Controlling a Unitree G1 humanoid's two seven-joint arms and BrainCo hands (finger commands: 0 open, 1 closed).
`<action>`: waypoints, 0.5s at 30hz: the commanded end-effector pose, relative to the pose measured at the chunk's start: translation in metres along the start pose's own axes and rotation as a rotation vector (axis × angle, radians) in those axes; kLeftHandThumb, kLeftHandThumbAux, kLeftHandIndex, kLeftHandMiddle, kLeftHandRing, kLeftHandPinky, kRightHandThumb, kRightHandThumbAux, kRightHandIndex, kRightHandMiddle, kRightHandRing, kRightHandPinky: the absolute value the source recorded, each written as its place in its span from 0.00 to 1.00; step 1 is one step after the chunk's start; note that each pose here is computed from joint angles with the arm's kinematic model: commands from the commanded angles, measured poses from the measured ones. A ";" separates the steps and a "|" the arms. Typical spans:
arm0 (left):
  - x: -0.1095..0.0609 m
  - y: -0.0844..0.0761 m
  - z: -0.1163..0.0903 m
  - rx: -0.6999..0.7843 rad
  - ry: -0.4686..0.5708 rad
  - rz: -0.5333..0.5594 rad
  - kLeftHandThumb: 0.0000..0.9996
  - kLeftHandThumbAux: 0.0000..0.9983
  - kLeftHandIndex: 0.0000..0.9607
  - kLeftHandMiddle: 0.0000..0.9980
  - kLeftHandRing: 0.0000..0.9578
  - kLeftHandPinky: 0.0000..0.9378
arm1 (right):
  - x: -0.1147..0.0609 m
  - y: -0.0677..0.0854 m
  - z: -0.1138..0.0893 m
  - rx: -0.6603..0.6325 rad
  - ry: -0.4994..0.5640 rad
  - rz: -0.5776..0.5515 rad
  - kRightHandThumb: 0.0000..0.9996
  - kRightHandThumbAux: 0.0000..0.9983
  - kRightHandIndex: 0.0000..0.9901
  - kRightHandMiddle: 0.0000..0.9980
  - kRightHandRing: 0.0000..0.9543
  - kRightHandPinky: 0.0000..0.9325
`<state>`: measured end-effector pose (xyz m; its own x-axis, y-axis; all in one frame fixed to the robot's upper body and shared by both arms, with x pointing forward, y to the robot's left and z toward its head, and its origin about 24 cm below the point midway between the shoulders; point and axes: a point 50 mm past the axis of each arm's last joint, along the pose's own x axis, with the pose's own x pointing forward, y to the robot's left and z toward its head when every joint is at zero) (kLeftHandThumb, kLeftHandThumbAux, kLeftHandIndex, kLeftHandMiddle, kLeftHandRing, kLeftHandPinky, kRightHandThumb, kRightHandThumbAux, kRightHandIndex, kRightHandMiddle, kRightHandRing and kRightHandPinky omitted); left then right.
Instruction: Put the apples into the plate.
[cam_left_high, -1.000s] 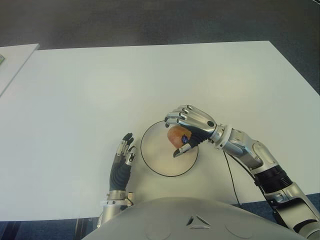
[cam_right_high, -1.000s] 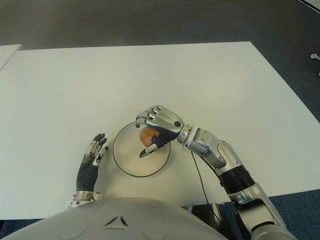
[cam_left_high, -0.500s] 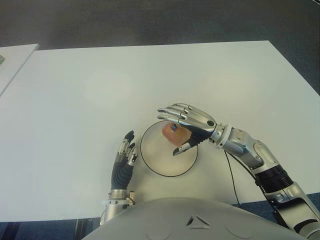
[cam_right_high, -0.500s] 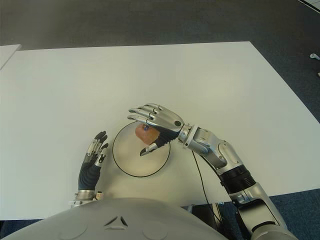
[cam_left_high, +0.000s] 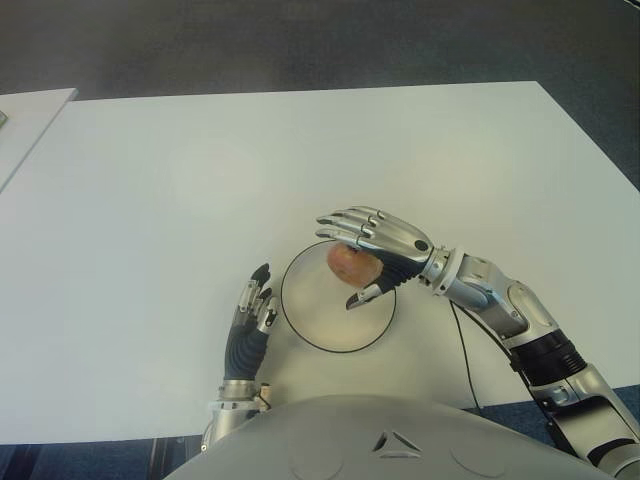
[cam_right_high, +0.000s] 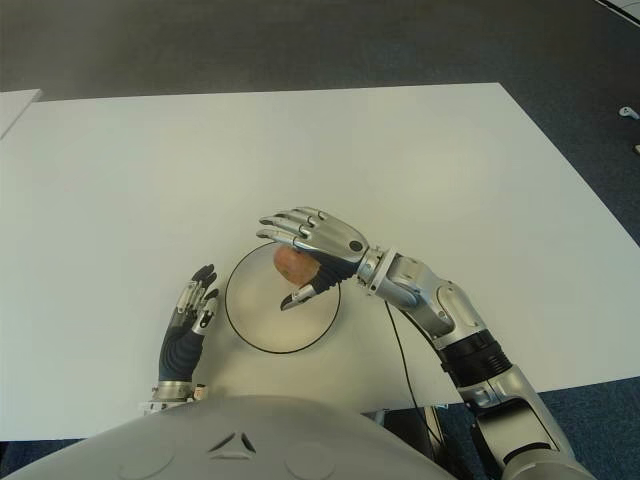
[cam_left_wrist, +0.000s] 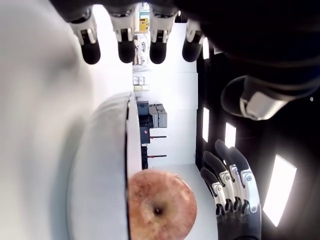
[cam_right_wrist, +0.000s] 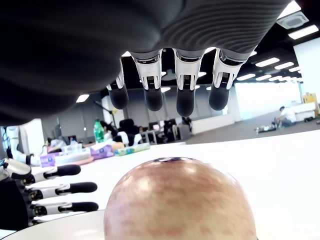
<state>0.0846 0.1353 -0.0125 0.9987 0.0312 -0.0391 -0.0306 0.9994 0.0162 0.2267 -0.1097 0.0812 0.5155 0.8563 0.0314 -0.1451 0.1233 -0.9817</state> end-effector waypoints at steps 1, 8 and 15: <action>-0.001 0.001 -0.002 0.009 0.008 -0.003 0.00 0.38 0.00 0.00 0.00 0.00 | -0.001 -0.006 -0.006 0.006 0.025 -0.015 0.20 0.20 0.00 0.00 0.00 0.00; -0.002 0.000 -0.004 -0.005 0.027 -0.008 0.00 0.38 0.00 0.00 0.00 0.00 | -0.014 -0.041 -0.036 0.267 0.136 -0.097 0.21 0.19 0.00 0.00 0.00 0.00; -0.005 0.000 -0.003 -0.009 0.038 -0.004 0.00 0.38 0.00 0.00 0.00 0.00 | -0.035 -0.030 -0.069 0.748 0.335 -0.367 0.18 0.19 0.00 0.00 0.00 0.00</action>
<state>0.0835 0.1337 -0.0126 0.9987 0.0303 -0.0413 -0.0301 0.9995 0.0055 0.2574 -0.1468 0.1164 0.6807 0.7148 0.1603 -0.2927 0.4660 -0.8350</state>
